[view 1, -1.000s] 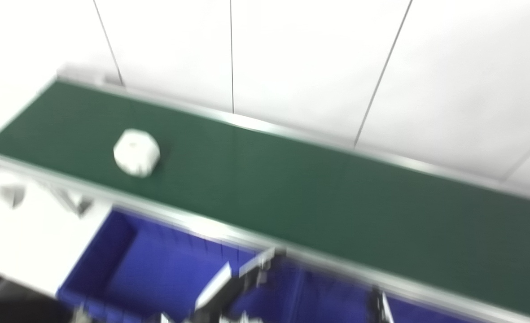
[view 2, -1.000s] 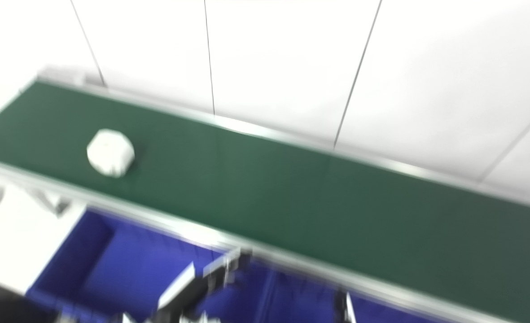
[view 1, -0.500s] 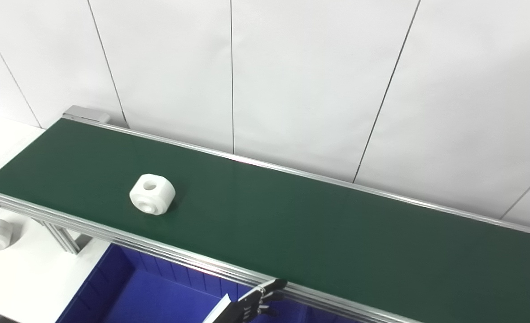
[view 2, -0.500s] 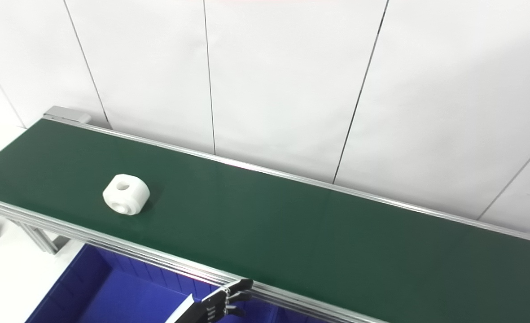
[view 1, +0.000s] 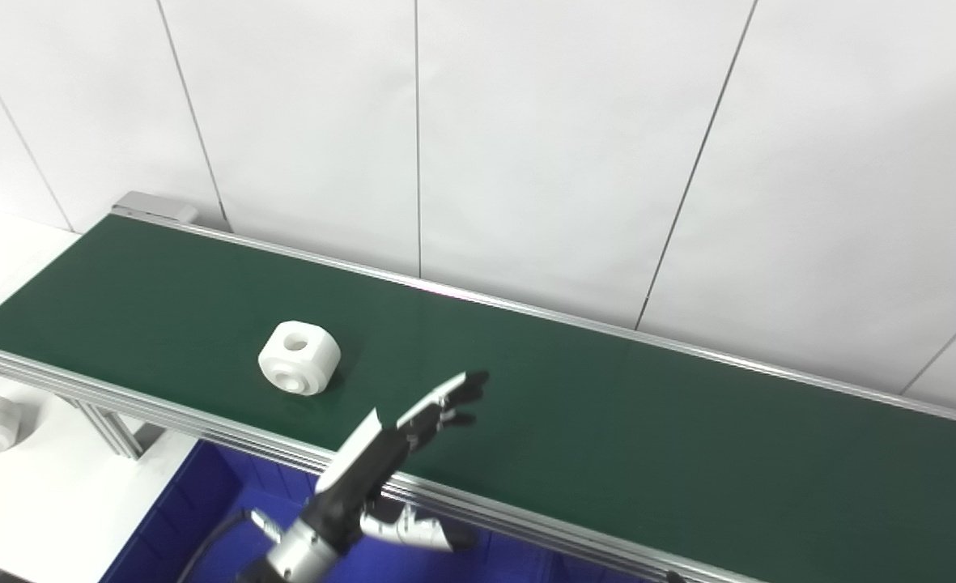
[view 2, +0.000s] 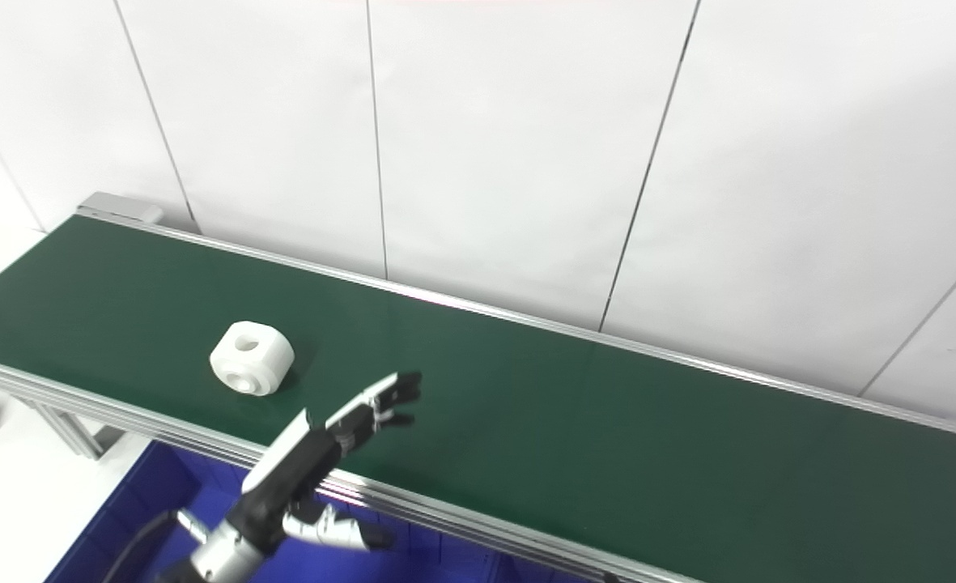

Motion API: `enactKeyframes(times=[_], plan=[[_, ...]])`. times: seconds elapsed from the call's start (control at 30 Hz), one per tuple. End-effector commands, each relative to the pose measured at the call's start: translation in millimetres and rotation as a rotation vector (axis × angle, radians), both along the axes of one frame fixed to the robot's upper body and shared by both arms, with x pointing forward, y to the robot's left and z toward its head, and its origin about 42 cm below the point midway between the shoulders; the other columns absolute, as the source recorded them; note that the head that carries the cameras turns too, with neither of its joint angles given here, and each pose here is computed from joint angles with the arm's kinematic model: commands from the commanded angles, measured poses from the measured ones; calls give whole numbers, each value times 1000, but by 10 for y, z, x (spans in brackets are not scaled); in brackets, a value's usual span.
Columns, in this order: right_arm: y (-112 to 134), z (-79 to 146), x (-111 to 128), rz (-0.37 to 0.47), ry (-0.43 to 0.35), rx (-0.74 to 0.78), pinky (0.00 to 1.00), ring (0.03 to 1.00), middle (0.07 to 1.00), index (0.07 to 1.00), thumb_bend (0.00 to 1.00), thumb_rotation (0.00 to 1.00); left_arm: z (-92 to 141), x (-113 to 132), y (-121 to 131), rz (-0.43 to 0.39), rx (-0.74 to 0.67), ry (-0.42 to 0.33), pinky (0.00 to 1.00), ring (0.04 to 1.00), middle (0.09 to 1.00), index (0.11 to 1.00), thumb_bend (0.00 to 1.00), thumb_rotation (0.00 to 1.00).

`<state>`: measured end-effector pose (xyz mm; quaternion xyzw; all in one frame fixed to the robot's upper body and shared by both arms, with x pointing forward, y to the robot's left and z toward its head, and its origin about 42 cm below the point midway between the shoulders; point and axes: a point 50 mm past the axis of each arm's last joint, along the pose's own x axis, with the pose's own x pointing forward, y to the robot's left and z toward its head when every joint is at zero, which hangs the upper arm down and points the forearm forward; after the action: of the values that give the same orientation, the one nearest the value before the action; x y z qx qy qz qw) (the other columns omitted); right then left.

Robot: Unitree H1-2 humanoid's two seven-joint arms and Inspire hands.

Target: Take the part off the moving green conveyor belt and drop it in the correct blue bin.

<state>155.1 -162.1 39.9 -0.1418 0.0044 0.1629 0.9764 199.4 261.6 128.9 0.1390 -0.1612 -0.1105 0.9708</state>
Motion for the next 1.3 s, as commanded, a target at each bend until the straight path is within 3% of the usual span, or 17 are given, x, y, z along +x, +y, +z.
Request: enactKeyframes(times=[0.0,0.1,0.2,0.33,0.47,0.7,0.93,1.13,1.27], plan=[[72,143,44,4,-101,40,785,892,922,963,514,715,181,97,88,2,13,-45,874,958,993,969,677,507],[79,156,50,3,-109,49,791,888,916,958,528,684,284,191,182,44,70,-33,891,966,999,977,696,559],[85,167,61,0,-119,70,814,887,910,952,583,672,378,405,376,62,142,-35,918,982,1000,984,711,558],[84,180,87,4,-134,77,819,887,912,951,583,658,448,633,557,82,228,-15,909,986,1000,984,729,529],[67,181,105,5,-142,75,816,886,913,953,581,670,452,790,683,94,314,10,925,1000,1000,996,716,387],[53,183,129,10,-152,67,806,880,912,955,583,687,362,1004,841,128,459,28,927,982,999,986,731,285],[45,192,137,10,-151,59,798,882,912,957,592,705,293,1109,983,126,520,99,898,979,995,983,783,272],[51,192,136,9,-150,73,801,879,911,959,585,701,255,1184,1075,151,658,138,904,988,998,959,798,127],[54,190,139,7,-147,81,810,881,912,959,586,694,230,1223,1089,182,760,117,948,980,979,937,803,33]])
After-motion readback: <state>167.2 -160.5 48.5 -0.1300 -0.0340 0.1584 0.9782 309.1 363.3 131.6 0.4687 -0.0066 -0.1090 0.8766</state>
